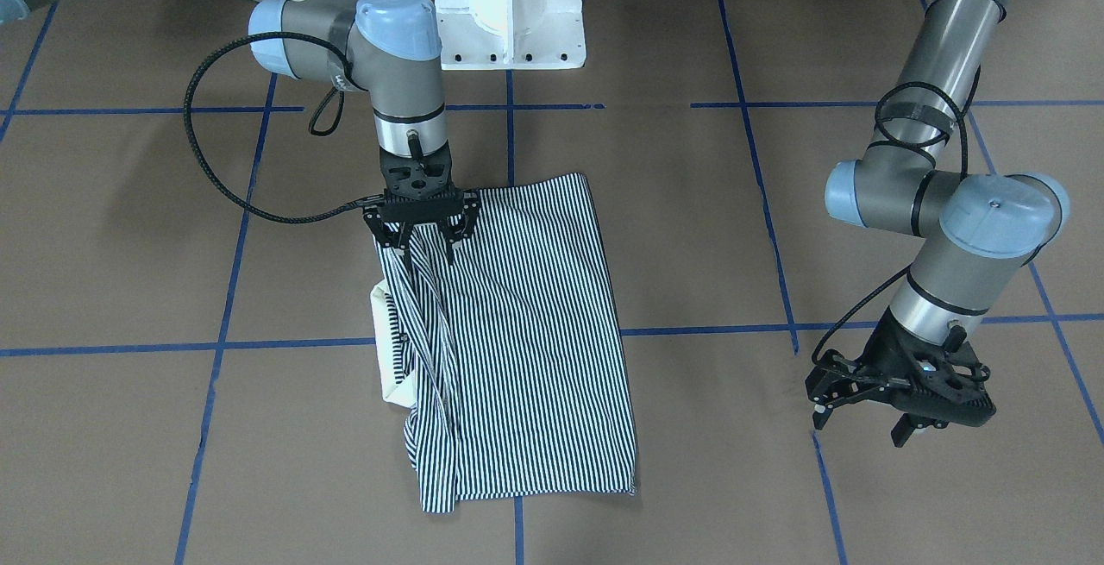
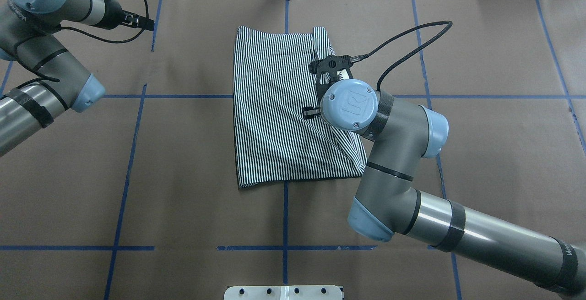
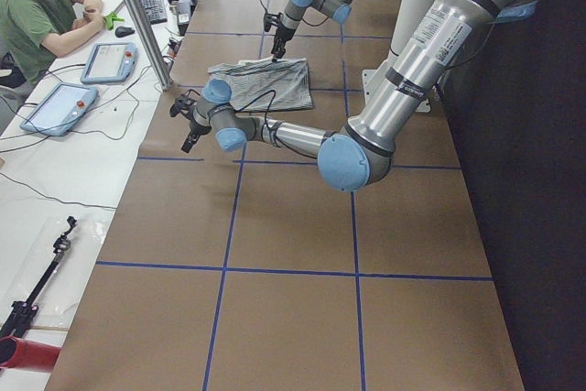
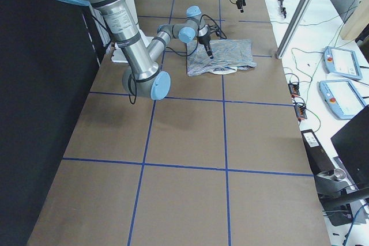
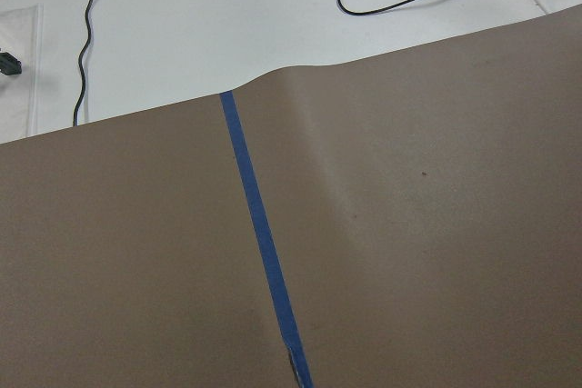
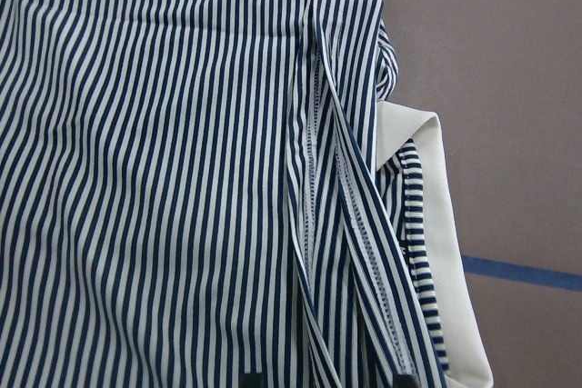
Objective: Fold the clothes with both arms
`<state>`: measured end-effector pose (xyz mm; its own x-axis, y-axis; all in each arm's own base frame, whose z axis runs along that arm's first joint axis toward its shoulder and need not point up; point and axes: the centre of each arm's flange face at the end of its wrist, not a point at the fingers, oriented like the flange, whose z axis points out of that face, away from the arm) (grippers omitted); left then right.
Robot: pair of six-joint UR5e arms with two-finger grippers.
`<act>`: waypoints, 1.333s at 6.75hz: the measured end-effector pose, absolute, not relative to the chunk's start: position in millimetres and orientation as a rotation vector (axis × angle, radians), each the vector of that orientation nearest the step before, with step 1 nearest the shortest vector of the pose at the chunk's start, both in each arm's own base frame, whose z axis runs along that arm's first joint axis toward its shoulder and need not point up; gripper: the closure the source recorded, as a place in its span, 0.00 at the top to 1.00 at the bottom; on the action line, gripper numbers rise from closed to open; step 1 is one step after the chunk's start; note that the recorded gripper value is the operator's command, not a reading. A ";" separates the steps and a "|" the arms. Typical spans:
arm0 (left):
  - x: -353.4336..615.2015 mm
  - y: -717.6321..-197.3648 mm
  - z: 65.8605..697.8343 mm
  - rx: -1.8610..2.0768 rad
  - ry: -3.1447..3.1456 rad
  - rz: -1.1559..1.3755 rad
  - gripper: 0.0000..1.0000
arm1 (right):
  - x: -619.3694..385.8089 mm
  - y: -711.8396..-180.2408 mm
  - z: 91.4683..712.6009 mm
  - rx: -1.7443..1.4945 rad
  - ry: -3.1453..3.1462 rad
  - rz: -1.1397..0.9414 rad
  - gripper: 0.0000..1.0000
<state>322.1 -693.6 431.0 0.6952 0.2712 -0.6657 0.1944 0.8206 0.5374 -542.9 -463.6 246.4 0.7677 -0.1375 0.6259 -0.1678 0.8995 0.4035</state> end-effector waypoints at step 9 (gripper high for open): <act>327.9 -690.9 431.4 0.621 0.818 0.053 1.00 | -543.3 -482.6 282.9 0.494 -0.704 -0.006 0.00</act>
